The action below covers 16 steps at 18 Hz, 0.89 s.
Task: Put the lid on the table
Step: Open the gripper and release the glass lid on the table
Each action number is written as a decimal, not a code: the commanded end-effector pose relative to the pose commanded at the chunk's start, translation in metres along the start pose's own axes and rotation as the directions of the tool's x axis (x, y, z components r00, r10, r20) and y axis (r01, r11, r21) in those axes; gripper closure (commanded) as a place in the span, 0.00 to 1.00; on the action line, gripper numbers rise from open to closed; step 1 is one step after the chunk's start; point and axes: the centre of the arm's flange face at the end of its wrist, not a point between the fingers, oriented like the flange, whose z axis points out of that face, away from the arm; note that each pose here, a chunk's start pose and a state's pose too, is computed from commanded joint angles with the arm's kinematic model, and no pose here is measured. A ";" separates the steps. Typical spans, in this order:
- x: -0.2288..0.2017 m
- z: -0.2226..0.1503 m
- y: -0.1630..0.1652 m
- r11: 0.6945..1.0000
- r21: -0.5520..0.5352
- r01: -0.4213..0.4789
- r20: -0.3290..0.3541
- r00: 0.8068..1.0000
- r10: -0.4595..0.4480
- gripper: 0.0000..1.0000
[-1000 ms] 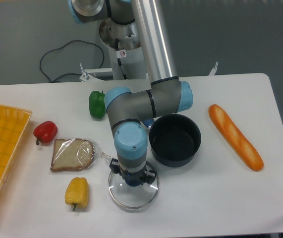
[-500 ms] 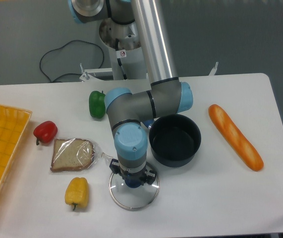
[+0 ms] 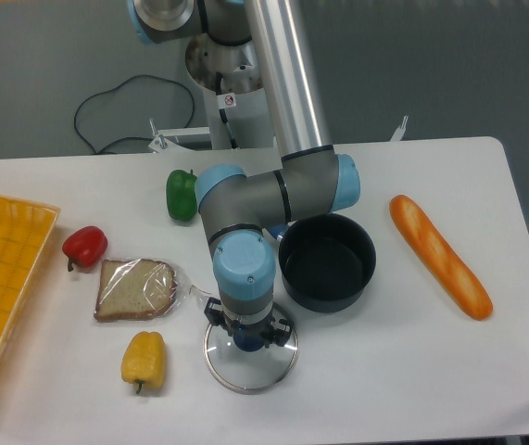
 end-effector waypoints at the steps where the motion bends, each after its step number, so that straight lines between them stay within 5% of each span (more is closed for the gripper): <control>1: 0.000 -0.002 0.000 1.000 0.003 -0.012 0.002 1.000 0.012 0.00; 6: 0.000 -0.025 0.001 0.994 0.027 -0.103 0.027 0.994 0.103 0.00; 10: 0.003 -0.037 0.004 0.966 0.026 -0.257 0.046 0.966 0.256 0.00; 12: 0.006 -0.043 0.003 0.931 -0.002 -0.365 0.078 0.928 0.364 0.00; 14: 0.011 -0.047 0.004 0.866 -0.054 -0.497 0.100 0.860 0.500 0.00; 16: 0.012 -0.042 0.003 0.831 -0.063 -0.552 0.089 0.827 0.556 0.00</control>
